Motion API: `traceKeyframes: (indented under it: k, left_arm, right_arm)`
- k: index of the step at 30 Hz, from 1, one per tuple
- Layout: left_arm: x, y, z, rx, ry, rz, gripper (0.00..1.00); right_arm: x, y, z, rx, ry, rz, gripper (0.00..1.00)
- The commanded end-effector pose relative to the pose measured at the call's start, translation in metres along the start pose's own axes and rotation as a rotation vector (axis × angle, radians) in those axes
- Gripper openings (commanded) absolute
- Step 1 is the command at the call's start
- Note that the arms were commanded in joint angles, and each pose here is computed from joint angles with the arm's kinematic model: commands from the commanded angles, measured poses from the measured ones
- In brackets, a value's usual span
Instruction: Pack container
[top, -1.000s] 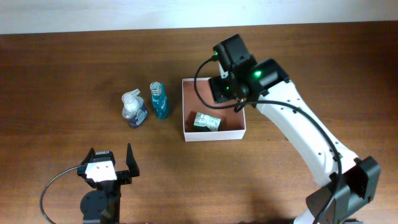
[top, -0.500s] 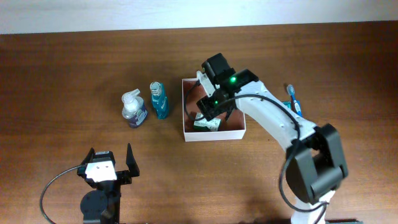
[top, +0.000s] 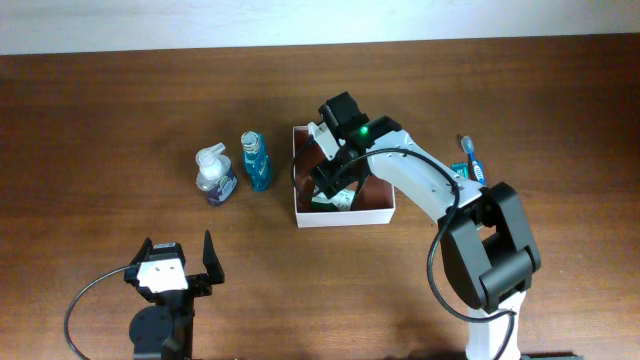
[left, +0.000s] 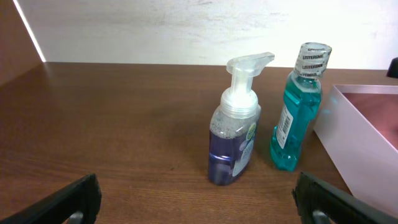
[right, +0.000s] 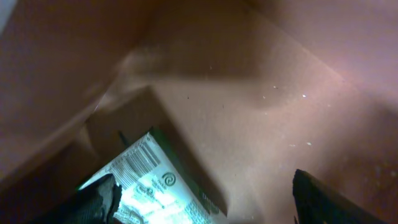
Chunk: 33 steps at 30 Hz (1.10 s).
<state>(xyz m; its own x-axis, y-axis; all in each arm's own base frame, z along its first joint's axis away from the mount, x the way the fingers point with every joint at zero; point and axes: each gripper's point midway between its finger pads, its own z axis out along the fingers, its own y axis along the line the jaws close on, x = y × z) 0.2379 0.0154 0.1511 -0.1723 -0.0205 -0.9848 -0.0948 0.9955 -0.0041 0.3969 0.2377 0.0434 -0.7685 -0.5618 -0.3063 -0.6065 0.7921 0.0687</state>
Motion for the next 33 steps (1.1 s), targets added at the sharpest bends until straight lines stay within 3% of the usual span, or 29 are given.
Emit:
traceKeyframes:
  k: [1,9,14,26,31,33]
  left_arm:
    - [0.002,-0.002,0.001,0.013,-0.002,0.015,1.0]
    - [0.002,-0.002,0.001,0.012,-0.002,0.015,0.99]
    - [0.002,-0.002,0.001,0.013,-0.002,0.015,0.99]
    - [0.002,-0.002,0.001,0.013,-0.002,0.015,0.99]
    - [0.002,-0.002,0.001,0.013,-0.002,0.015,0.99]
    - [0.002,-0.002,0.001,0.013,-0.002,0.015,0.99]
  right_arm:
    - [0.005,0.003,0.013,-0.02,0.021,-0.005,0.88]
    - [0.008,0.004,0.03,-0.04,0.036,-0.003,0.92]
    - [0.008,0.003,0.03,-0.04,0.037,-0.001,0.75]
    - [0.01,0.003,0.032,-0.04,0.043,0.0,0.64]
    - [0.008,0.003,0.032,-0.039,0.037,-0.001,0.46]
    - [0.008,0.003,0.032,-0.039,0.036,-0.001,0.44]
